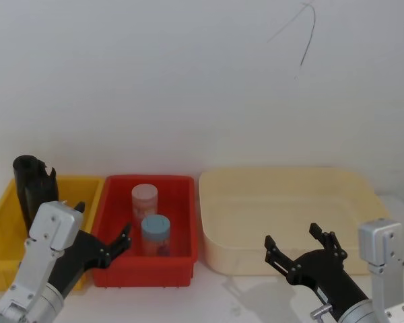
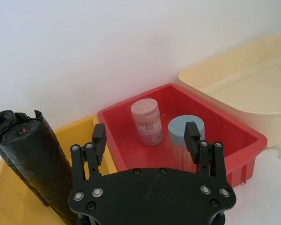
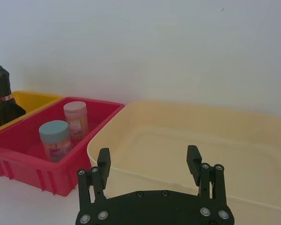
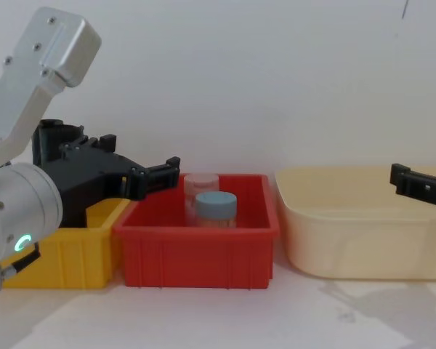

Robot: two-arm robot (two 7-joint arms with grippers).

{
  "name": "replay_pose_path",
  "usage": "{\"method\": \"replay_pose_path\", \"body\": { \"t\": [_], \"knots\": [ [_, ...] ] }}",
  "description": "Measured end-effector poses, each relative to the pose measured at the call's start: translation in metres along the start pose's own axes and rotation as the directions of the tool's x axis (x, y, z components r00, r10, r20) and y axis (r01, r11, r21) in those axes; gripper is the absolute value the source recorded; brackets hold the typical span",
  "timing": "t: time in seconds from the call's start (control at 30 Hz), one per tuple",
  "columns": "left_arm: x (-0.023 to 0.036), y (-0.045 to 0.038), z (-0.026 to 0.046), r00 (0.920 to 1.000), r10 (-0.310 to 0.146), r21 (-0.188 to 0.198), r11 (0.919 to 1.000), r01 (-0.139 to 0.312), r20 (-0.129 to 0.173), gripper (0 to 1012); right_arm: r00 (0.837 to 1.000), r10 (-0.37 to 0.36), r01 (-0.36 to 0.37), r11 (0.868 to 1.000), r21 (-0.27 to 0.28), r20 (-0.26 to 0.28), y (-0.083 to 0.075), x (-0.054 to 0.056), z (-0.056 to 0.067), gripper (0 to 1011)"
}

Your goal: Pick up the garbage bag with the one hand and transfer it to the other hand.

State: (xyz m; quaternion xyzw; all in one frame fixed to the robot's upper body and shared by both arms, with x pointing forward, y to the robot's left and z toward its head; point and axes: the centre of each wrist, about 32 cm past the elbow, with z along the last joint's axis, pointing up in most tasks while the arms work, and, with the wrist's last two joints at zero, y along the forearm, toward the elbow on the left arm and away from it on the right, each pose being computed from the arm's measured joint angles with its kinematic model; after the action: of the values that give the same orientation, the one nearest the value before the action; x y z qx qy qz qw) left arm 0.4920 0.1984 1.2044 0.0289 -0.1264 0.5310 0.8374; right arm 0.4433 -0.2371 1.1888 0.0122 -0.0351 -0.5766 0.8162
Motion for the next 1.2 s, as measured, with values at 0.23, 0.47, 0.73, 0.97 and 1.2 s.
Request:
{"method": "replay_pose_path", "body": {
  "t": [0.23,0.47,0.73,0.97,1.2],
  "knots": [
    [0.0,0.0,0.0,1.0,0.0,0.0,1.0,0.0,0.0,1000,1.0,0.0,0.0,1.0,0.0,0.0,0.0,0.0,0.0,1001],
    [0.0001,0.0,0.0,1.0,0.0,0.0,1.0,0.0,0.0,1000,1.0,0.0,0.0,1.0,0.0,0.0,0.0,0.0,0.0,1001],
    [0.0,0.0,0.0,1.0,0.0,0.0,1.0,0.0,0.0,1000,1.0,0.0,0.0,1.0,0.0,0.0,0.0,0.0,0.0,1001],
    [0.0,0.0,0.0,1.0,0.0,0.0,1.0,0.0,0.0,1000,1.0,0.0,0.0,1.0,0.0,0.0,0.0,0.0,0.0,1001],
    [0.0,0.0,0.0,1.0,0.0,0.0,1.0,0.0,0.0,1000,1.0,0.0,0.0,1.0,0.0,0.0,0.0,0.0,0.0,1001]
  ]
}}
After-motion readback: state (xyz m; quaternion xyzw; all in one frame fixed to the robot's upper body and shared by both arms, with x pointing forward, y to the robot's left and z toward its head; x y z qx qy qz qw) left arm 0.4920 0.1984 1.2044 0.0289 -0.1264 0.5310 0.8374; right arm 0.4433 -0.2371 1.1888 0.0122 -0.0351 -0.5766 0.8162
